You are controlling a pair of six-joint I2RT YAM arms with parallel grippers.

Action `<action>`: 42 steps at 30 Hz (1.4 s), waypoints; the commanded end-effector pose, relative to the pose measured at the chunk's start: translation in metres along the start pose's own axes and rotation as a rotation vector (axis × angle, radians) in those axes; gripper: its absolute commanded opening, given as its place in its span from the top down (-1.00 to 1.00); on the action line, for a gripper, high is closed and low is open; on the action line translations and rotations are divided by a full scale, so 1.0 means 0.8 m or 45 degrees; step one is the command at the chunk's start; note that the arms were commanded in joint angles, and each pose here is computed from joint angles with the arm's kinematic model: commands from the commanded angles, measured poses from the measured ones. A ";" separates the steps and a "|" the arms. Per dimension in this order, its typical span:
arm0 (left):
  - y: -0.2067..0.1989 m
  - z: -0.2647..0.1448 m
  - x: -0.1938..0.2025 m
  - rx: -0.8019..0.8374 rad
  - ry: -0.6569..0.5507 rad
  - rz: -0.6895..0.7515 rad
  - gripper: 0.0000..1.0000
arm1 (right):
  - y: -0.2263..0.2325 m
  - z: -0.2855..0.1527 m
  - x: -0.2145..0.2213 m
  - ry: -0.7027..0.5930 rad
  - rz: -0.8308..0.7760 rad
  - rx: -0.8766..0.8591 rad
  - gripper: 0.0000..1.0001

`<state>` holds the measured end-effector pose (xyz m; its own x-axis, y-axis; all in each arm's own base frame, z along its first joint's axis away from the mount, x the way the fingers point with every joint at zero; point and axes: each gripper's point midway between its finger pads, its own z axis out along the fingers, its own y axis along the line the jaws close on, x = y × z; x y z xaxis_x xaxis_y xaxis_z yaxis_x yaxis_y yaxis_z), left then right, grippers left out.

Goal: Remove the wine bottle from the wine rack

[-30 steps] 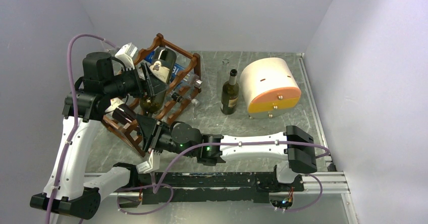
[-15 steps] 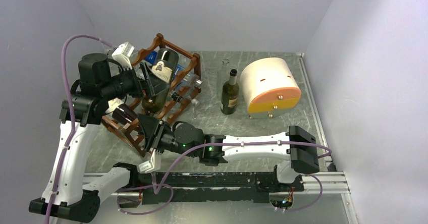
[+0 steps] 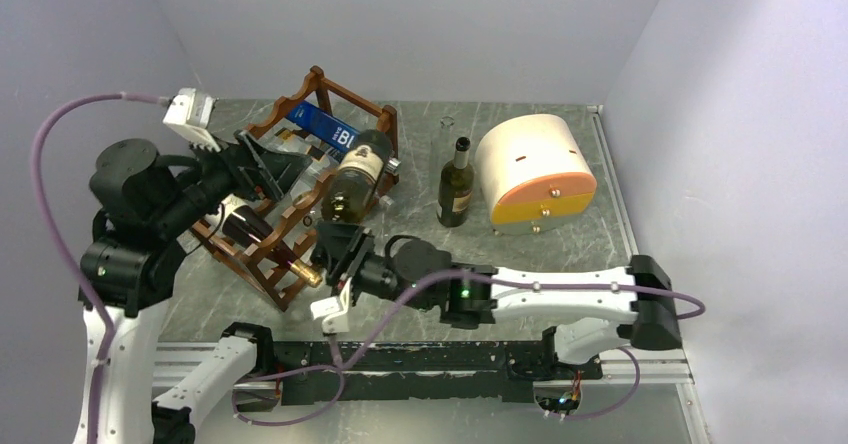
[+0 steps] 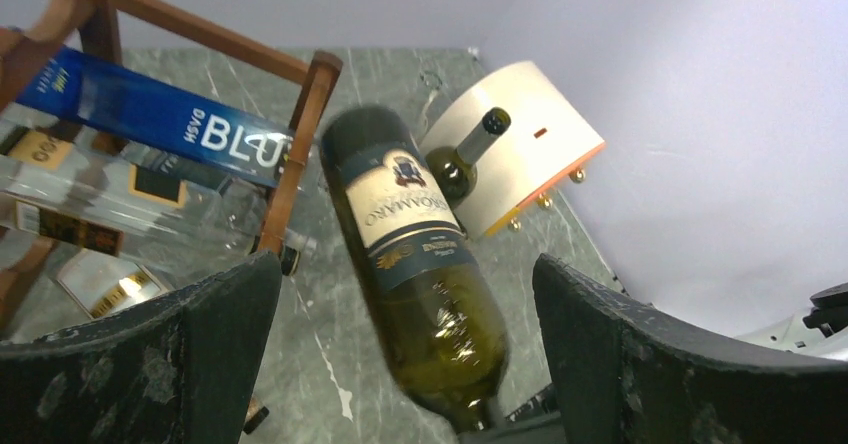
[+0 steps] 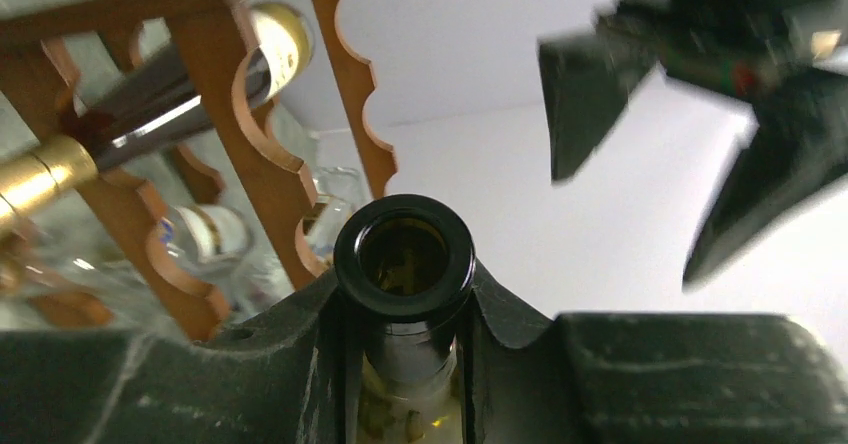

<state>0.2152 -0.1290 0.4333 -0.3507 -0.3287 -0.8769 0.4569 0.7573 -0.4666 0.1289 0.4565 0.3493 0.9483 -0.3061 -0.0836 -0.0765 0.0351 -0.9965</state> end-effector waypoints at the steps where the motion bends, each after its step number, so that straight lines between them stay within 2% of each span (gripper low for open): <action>1: -0.007 -0.018 -0.033 -0.015 -0.175 0.095 -0.98 | -0.111 -0.054 0.003 -0.040 0.561 0.244 1.00; 11: 0.007 -0.016 -0.025 -0.057 -0.192 0.103 -0.98 | -0.043 -0.133 0.030 0.130 1.319 0.116 1.00; 18: 0.016 -0.007 -0.010 -0.059 -0.162 0.073 -0.98 | 0.018 -0.172 0.087 0.275 1.598 0.177 1.00; 22: 0.018 -0.007 -0.008 -0.071 -0.150 0.067 -0.97 | 0.041 -0.185 0.130 0.401 1.669 0.216 1.00; 28: 0.020 -0.009 -0.004 -0.078 -0.156 0.058 -0.98 | 0.059 -0.197 0.170 0.525 1.671 0.320 1.00; 36: 0.022 -0.011 -0.002 -0.090 -0.143 0.068 -0.98 | 0.038 -0.215 0.215 0.477 1.714 0.658 1.00; 42: 0.024 -0.011 0.002 -0.095 -0.133 0.062 -0.98 | 0.036 -0.221 0.249 0.541 1.687 0.783 1.00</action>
<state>0.2156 -0.1137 0.4219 -0.2608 -0.3403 -0.9034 0.4180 0.8037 -0.4235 0.2436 0.2373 0.2513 0.0182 -0.1420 -0.9897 -0.6122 0.7810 -0.1233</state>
